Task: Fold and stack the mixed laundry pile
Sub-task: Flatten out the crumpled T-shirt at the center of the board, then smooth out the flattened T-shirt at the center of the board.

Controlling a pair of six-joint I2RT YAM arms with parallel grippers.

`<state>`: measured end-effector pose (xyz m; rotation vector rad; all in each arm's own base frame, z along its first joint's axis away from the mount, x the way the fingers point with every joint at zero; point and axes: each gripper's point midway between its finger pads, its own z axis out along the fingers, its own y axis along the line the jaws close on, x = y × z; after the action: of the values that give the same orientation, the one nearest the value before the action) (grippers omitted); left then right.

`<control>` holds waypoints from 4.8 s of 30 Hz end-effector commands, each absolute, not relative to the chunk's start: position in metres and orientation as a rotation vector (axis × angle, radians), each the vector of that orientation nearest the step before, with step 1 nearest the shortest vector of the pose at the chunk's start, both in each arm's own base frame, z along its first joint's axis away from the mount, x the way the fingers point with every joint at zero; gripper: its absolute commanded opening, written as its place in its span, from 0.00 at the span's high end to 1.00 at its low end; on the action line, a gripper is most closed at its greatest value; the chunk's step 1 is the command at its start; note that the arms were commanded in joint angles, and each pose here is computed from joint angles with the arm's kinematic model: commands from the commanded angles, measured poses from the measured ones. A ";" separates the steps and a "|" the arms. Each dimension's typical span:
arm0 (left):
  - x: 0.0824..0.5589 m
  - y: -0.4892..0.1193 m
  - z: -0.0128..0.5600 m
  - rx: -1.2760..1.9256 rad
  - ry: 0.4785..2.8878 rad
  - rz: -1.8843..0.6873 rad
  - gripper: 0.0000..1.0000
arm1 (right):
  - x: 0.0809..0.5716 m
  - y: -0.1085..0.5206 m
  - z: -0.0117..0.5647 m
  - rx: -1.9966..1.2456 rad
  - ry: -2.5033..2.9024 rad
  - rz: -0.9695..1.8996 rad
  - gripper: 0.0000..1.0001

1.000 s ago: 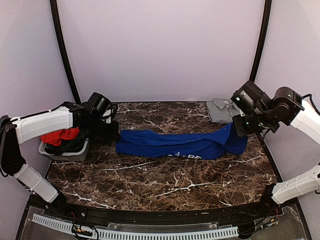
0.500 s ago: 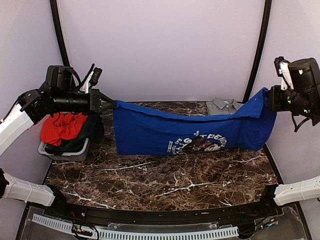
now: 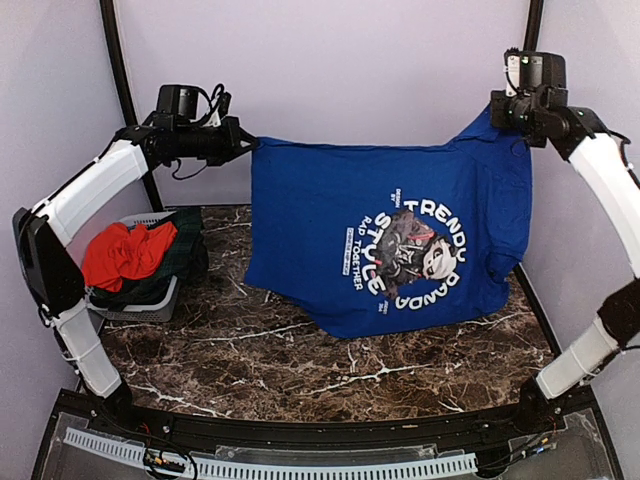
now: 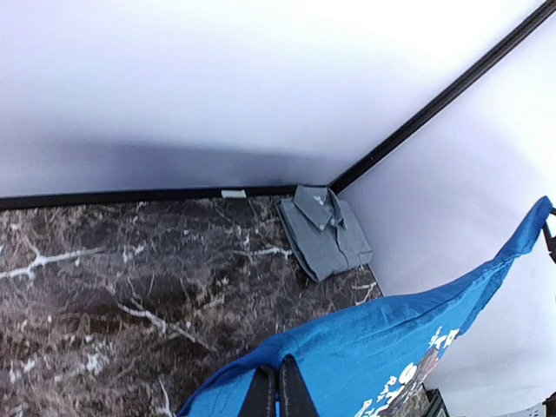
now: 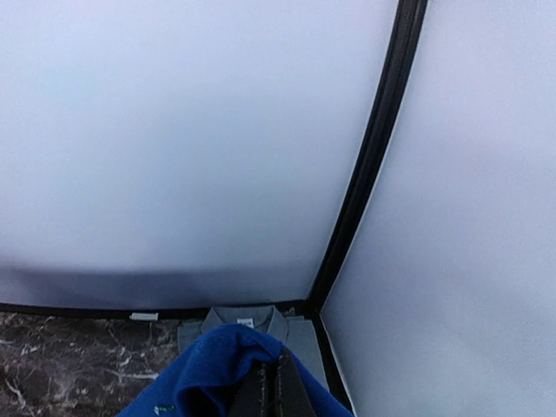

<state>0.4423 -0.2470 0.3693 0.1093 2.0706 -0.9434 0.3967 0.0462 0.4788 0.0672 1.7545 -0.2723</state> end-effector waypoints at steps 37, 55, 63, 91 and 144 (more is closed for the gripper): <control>0.373 -0.215 0.117 0.009 2.453 -0.963 1.00 | 0.323 0.107 0.207 -0.090 2.275 0.451 1.00; 0.261 -0.161 0.111 -0.131 2.788 -0.684 1.00 | 0.179 0.138 0.199 0.072 2.596 0.698 1.00; 0.213 -0.145 0.096 -0.272 2.940 -0.635 1.00 | 0.116 0.143 0.169 0.041 2.777 0.837 0.99; 0.374 -0.192 0.158 -0.029 2.613 -0.517 0.50 | 0.433 0.135 0.221 -0.154 2.373 0.264 0.42; 0.200 -0.127 0.028 -0.469 3.092 -0.275 0.68 | 0.299 0.066 0.039 -0.195 3.083 -0.270 1.00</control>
<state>0.2292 -0.1405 0.0232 -0.4142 3.0349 -0.3328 0.3242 0.0602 0.0282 -0.1689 3.0485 -0.2546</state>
